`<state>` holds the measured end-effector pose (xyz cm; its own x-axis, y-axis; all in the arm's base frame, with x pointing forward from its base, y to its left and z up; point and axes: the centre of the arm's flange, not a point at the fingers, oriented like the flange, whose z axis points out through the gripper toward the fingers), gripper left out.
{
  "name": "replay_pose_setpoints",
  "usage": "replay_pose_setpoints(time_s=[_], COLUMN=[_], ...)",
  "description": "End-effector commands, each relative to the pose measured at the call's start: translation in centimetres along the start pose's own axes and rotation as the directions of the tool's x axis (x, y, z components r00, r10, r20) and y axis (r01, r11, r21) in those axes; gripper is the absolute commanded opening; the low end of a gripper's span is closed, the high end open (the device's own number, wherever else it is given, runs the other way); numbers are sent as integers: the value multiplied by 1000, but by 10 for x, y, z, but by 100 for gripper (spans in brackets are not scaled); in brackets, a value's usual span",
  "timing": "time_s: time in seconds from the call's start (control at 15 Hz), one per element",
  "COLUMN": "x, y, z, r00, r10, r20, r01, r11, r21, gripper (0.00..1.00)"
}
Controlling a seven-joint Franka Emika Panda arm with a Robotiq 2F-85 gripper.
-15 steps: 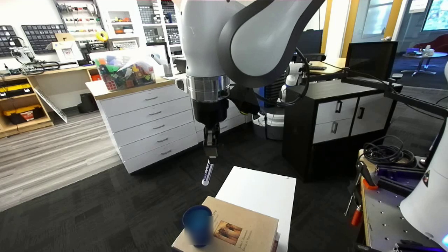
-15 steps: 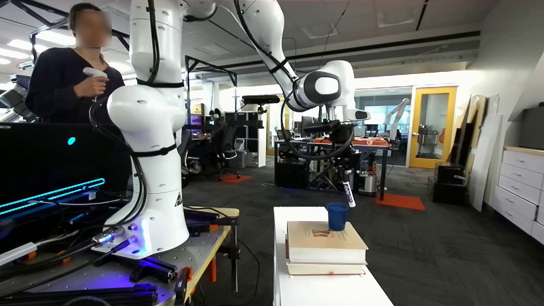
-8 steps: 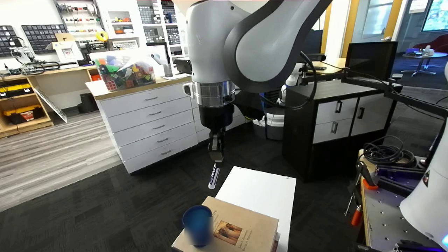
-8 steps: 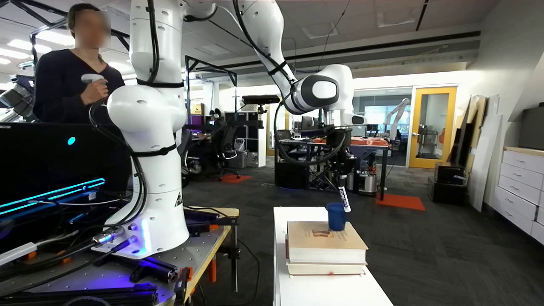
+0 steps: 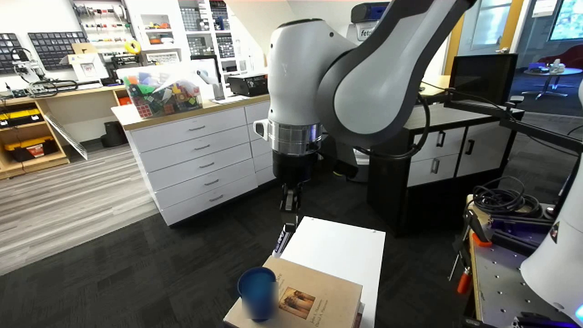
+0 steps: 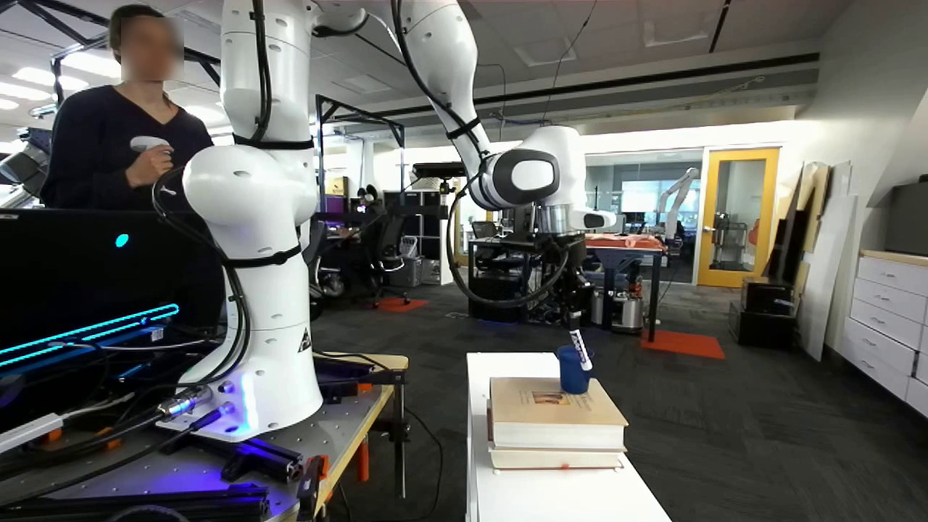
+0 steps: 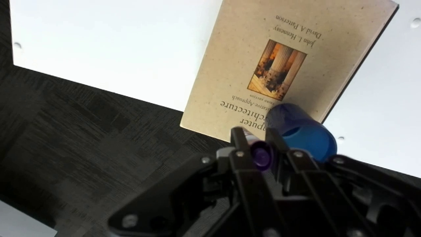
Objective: Take the marker out of the cup and put it on the book
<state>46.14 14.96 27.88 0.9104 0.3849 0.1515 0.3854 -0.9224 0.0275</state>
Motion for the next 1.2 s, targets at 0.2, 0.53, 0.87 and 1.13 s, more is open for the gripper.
replay_pose_setpoints(time_s=[0.2, 0.53, 0.87, 1.13], x=[-40, -54, -62, -65], y=[-4, -10, -18, -25], z=[12, 26, 44, 44], r00=[997, 996, 993, 993], r10=[55, 65, 101, 121], r20=[-61, -57, -56, -4], r01=[-56, -66, -104, -121], r11=[998, 998, 993, 991], r21=[-15, -21, -53, -57], gripper=[8, 8, 8, 8])
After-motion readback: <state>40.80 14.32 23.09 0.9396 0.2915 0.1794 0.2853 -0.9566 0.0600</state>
